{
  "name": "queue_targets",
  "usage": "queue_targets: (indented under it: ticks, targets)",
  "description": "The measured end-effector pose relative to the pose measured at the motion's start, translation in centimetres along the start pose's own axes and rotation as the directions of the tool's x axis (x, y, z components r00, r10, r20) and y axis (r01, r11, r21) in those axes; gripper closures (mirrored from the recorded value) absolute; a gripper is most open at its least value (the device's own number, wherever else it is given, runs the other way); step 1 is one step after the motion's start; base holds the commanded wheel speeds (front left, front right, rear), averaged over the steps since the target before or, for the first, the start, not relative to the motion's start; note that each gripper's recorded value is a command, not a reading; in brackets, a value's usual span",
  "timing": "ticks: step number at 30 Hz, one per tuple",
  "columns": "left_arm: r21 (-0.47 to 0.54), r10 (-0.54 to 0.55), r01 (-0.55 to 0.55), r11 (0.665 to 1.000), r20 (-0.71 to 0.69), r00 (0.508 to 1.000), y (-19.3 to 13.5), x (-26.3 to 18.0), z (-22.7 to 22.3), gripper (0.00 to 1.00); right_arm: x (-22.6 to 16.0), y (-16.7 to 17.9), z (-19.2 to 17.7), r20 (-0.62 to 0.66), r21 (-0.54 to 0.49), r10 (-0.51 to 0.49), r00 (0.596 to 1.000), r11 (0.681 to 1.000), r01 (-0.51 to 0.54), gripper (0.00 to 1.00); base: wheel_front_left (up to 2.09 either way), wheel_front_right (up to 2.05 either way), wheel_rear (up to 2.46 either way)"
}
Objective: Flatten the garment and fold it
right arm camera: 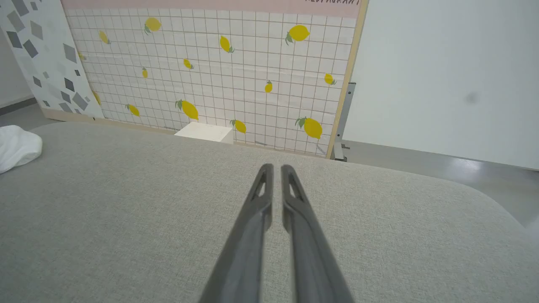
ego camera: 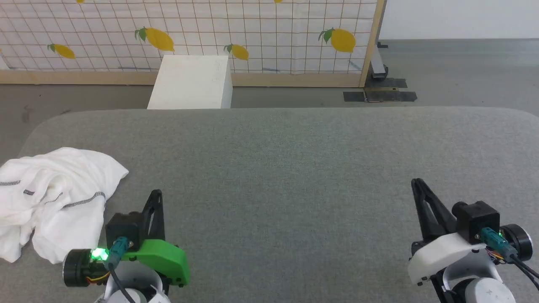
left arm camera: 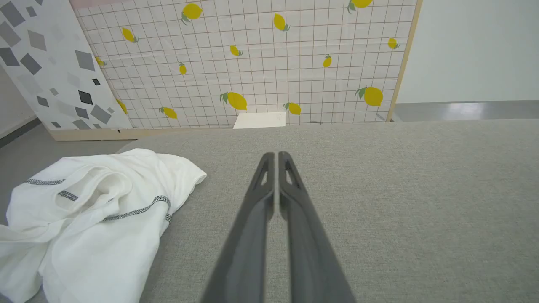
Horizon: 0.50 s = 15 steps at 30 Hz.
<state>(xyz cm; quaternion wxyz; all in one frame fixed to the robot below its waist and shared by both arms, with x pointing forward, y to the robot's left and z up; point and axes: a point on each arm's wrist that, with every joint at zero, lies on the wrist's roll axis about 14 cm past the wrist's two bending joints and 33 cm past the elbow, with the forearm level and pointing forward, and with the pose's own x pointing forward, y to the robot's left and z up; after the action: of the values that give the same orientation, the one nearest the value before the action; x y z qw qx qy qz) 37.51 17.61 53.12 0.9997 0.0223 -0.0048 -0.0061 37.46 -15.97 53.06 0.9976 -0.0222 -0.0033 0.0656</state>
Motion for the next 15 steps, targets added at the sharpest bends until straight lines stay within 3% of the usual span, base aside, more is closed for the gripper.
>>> queue_targets:
  ticks: [1,2,15]
  targets:
    - [-0.001,-0.001,0.001,1.000,0.000,1.000,-0.03,0.00,0.00,1.00,0.00,0.00,-0.01,0.000,0.000,0.000,1.000,1.000,0.000,1.00,0.00,0.00,0.00]
    - [-0.001,-0.002,0.002,1.000,0.000,1.000,-0.07,0.00,0.00,0.00,0.00,-0.01,-0.01,0.000,0.000,0.000,1.000,1.000,0.000,0.00,0.00,0.00,0.00]
    - [-0.017,-0.004,0.004,1.000,0.003,1.000,-0.17,-0.08,-0.22,0.00,0.02,-0.13,-0.13,0.007,0.019,-0.004,1.000,1.000,0.004,0.00,0.00,0.00,0.00]
